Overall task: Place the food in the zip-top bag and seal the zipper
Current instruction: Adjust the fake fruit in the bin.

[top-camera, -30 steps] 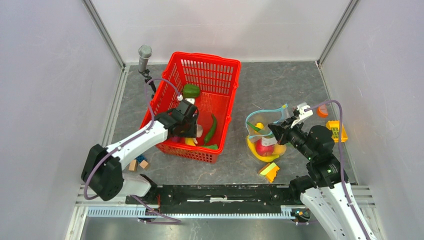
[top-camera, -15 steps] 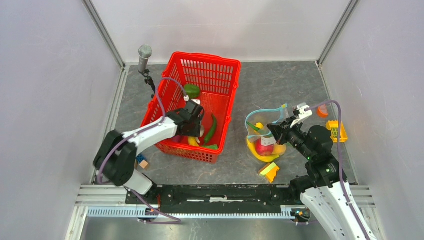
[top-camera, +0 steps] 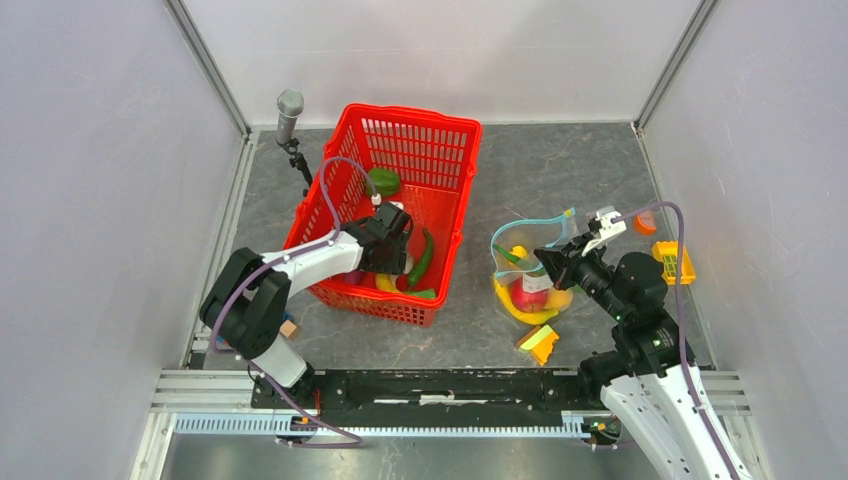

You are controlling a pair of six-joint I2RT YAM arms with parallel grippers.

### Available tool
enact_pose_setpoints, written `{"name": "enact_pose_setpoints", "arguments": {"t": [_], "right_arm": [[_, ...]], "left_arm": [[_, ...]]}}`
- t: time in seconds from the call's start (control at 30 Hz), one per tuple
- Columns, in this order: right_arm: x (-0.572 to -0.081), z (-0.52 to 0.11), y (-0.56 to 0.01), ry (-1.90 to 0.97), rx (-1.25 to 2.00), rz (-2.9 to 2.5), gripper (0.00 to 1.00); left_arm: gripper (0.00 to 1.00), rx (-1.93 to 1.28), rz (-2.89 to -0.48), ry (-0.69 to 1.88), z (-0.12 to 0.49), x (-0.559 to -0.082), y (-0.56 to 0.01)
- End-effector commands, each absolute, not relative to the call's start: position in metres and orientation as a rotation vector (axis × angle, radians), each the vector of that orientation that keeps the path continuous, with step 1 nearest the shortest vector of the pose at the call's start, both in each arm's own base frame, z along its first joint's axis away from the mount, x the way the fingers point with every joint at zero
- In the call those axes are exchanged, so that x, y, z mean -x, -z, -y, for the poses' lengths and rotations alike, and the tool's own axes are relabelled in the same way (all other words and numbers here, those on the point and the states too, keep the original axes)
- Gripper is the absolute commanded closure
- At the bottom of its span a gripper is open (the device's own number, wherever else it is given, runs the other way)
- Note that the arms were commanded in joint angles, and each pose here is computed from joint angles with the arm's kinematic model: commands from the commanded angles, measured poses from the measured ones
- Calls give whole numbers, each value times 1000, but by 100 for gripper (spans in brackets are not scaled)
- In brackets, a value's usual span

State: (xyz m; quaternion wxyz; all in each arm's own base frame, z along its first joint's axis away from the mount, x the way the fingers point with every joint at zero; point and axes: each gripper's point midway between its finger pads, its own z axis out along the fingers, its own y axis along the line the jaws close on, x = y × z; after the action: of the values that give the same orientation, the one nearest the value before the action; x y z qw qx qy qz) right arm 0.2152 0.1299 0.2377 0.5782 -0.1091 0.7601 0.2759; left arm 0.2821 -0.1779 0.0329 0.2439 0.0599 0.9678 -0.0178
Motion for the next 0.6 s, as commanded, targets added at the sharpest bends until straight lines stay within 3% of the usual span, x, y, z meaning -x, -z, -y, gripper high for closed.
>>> {"name": "enact_pose_setpoints", "arguments": {"t": [0.0,0.17,0.23,0.4,0.47,0.5,0.57], "right_arm": [[-217,-132,-244,-658,251,-1747,94],[-216,-131,-243,-654,250,-1747,94],[-216,-131,-243,-655,252,-1746,94],[-216,-132,-242,-662,249,-1750,94],[-216,-132,-243,-664,249,-1745,94],[-215,-132,-243,-666,248,-1745,94],[-215,-132,-243,-666,248,-1745,94]], "left_arm": [[45,-107,-2553,102,181,-291,-62],[60,-104,-2511,128,179,-290,-83],[61,-97,-2498,118,176,-289,-89],[54,-97,-2479,113,172,-289,-91],[47,-109,-2496,104,174,-289,-84],[39,-109,-2507,91,174,-291,-80],[37,-122,-2534,66,177,-295,-70]]}}
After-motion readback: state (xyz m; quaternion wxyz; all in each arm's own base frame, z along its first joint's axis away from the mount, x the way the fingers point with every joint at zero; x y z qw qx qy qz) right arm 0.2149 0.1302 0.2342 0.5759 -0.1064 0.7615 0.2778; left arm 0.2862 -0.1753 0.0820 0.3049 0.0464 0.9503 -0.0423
